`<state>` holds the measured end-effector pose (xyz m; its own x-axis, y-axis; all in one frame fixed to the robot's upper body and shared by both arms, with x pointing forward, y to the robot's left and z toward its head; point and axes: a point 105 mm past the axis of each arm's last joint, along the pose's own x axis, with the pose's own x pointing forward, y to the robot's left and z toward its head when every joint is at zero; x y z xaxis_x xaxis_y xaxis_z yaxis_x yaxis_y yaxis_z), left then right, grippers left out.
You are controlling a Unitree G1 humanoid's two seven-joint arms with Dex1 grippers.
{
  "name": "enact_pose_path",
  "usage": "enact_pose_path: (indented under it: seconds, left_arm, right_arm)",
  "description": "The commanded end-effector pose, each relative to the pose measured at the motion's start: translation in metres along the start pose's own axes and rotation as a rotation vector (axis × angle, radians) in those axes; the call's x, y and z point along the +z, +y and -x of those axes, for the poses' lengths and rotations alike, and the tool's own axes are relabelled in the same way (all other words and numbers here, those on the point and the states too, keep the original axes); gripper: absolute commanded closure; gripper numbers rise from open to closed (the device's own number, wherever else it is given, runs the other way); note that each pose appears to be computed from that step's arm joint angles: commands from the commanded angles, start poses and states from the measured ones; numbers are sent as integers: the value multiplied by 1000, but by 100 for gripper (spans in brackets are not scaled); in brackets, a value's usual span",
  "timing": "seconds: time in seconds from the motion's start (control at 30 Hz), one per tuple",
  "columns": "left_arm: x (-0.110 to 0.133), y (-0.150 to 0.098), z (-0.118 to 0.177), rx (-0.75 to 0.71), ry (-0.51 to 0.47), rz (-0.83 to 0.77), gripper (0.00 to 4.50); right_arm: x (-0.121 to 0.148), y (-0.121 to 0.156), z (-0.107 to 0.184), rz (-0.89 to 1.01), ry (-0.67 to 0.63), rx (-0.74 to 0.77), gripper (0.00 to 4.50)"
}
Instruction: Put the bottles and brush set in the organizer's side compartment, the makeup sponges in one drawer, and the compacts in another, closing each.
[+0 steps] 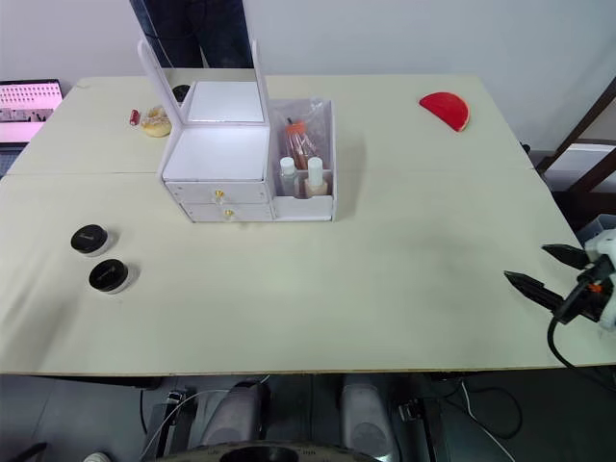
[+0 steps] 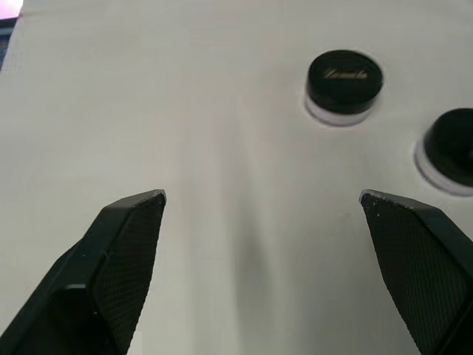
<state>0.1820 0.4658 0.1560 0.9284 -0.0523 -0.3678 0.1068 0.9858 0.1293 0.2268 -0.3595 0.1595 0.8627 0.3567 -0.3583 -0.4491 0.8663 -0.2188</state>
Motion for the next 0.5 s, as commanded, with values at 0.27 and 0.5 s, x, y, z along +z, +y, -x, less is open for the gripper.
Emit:
enact_pose_path:
  seconds: [0.27, 0.5]
  left_arm:
    - [24, -7, -7, -40, -53, -91, 4]
    - [39, -87, -42, -258, -111, -154, 4]
  right_arm:
    - [15, 8, -10, 31, -71, 37, 0]
    - [63, 53, -45, 68, -192, 188, 0]
